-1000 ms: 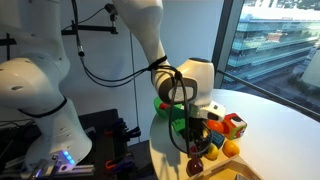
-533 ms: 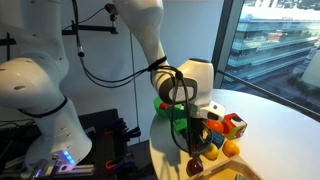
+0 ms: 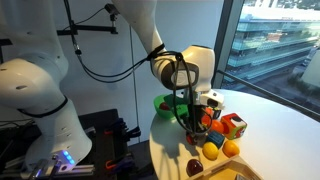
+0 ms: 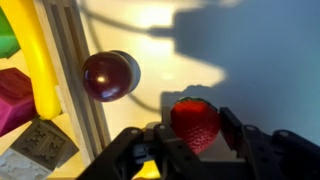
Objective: Put the plastic strawberry in the bowl
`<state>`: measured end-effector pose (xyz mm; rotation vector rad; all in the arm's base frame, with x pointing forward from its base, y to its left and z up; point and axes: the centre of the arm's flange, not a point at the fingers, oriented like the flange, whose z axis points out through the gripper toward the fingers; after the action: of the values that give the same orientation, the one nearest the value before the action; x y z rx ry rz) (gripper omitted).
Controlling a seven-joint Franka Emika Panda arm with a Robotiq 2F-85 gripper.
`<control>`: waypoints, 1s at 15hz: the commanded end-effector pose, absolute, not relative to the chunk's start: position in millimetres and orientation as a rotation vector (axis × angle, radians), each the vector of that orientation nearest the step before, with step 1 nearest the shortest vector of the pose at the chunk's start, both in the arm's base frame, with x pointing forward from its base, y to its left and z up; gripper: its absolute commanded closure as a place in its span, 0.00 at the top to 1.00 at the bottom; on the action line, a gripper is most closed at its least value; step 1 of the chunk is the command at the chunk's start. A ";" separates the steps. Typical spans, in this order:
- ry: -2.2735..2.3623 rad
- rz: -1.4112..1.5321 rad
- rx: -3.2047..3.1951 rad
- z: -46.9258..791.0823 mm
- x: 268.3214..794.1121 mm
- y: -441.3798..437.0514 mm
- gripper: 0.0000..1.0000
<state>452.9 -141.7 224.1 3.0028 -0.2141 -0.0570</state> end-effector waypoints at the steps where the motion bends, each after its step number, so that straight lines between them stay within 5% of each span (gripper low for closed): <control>1: -0.184 -0.072 3.038 259.6 460.1 -126.0 0.26; 15: -0.127 -0.119 3.275 298.7 486.6 -42.4 0.26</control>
<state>482.5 -50.3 289.5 3.2243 -0.1609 -0.0689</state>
